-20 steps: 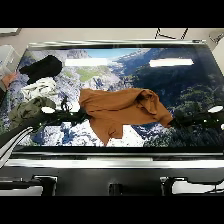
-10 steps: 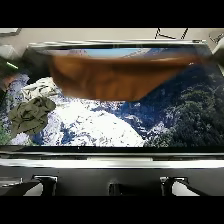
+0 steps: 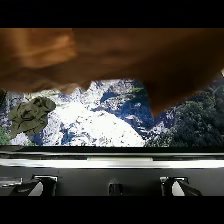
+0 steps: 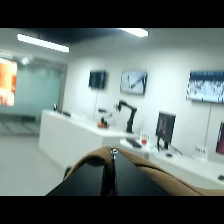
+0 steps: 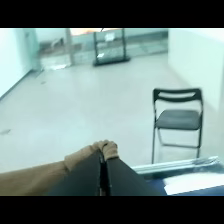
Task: Fold the clothes and pants, and hang the long-sleeved shirts on hangers.
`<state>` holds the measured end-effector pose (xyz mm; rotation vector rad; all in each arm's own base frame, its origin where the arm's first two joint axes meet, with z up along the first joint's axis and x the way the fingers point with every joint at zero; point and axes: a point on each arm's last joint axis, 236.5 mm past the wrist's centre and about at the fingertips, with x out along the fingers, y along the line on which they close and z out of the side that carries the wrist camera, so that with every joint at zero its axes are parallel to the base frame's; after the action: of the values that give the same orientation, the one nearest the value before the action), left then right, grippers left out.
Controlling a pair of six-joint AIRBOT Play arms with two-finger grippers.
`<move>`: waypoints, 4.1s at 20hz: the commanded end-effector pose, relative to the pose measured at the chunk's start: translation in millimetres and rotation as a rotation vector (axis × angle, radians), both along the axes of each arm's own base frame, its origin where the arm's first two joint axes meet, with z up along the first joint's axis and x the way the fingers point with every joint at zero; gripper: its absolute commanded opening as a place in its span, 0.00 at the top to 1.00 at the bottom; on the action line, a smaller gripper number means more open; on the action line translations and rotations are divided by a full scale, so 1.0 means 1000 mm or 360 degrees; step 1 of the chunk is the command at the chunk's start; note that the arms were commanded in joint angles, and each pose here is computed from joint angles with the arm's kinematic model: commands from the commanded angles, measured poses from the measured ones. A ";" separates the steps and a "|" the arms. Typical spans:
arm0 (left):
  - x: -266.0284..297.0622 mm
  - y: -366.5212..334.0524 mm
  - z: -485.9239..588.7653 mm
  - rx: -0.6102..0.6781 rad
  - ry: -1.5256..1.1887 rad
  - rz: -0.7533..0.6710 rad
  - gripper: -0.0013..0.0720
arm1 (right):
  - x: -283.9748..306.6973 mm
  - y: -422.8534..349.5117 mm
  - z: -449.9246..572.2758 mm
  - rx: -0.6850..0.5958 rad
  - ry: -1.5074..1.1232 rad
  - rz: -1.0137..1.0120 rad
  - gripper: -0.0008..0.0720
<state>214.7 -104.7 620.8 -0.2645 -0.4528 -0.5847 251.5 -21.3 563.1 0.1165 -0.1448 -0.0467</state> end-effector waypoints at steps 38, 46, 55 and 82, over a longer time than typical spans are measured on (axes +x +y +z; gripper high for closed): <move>0.233 -0.011 -0.634 0.0216 0.2777 -0.0425 0.95 | 0.193 -0.061 -0.566 0.0666 0.2264 -0.0007 0.94; 0.168 -0.014 -0.707 0.0253 0.3127 -0.0420 0.95 | 0.135 -0.051 -0.628 0.0689 0.2713 -0.0013 0.94; 0.143 0.034 -0.655 0.0239 0.3235 -0.0487 0.34 | 0.076 -0.098 -0.587 0.0961 0.2947 -0.0033 0.15; -0.012 -0.065 -0.736 0.0233 0.3360 -0.0658 0.95 | -0.011 -0.044 -0.672 0.1275 0.3044 0.0116 0.33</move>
<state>201.7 -170.8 -113.9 -0.6824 1.7110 -0.4509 234.5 -72.6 -101.1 0.7824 1.8506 -0.1371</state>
